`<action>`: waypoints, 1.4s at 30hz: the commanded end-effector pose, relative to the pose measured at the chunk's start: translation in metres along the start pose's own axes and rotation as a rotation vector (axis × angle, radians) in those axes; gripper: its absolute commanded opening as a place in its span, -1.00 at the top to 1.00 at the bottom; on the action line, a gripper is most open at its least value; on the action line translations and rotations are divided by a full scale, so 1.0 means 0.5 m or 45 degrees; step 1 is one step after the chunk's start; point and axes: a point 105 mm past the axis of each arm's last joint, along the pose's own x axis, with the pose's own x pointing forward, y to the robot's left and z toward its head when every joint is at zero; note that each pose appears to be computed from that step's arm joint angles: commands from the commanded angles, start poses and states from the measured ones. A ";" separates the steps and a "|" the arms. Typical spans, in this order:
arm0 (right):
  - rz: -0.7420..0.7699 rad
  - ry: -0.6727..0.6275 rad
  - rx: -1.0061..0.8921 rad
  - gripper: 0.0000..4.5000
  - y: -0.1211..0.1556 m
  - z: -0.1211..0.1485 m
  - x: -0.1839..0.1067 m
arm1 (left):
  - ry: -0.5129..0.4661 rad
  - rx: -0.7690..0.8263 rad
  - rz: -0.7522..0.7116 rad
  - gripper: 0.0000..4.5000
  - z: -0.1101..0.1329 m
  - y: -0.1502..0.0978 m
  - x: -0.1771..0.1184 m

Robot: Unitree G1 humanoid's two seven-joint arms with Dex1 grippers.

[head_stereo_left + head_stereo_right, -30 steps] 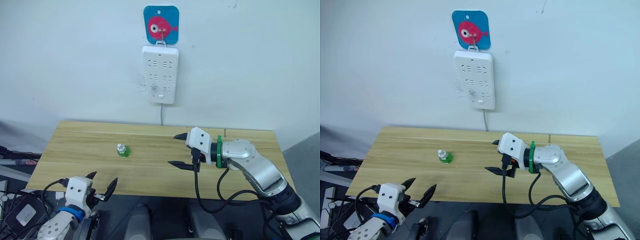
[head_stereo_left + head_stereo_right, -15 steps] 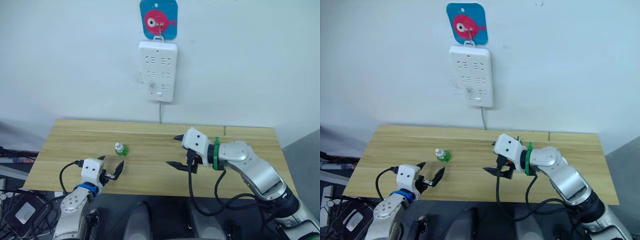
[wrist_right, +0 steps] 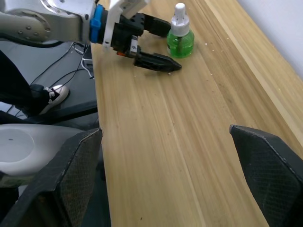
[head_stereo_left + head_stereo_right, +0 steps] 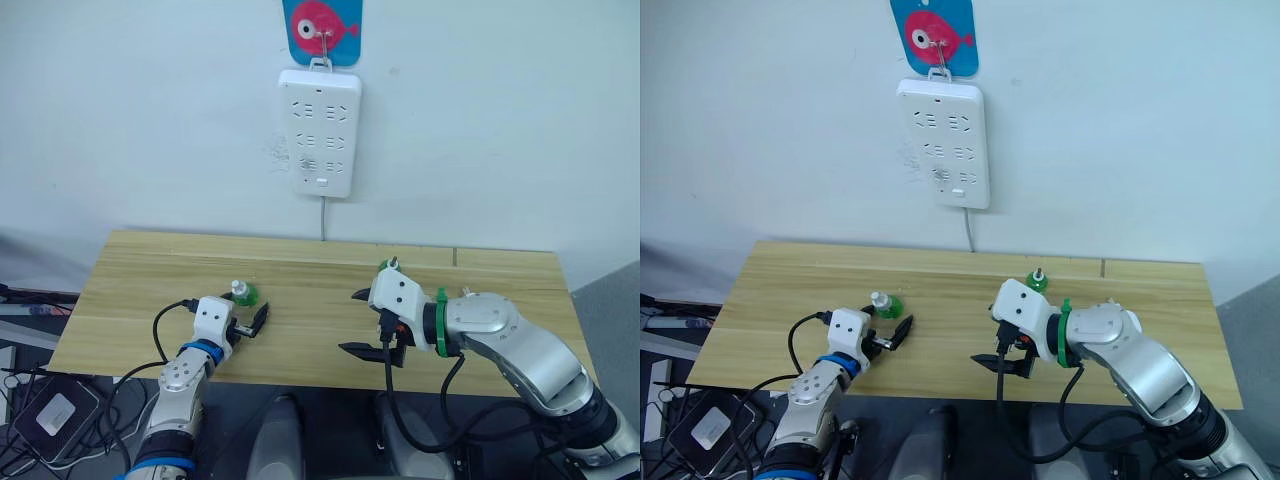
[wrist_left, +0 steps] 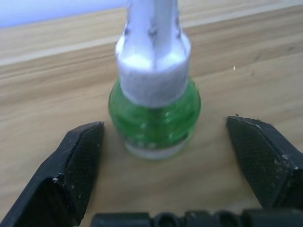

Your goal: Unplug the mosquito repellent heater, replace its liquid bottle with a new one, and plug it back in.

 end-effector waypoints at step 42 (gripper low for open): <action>0.086 -0.430 -0.076 -1.00 -0.030 0.175 -0.007 | -0.224 0.496 -1.337 -0.01 0.350 -0.232 -0.046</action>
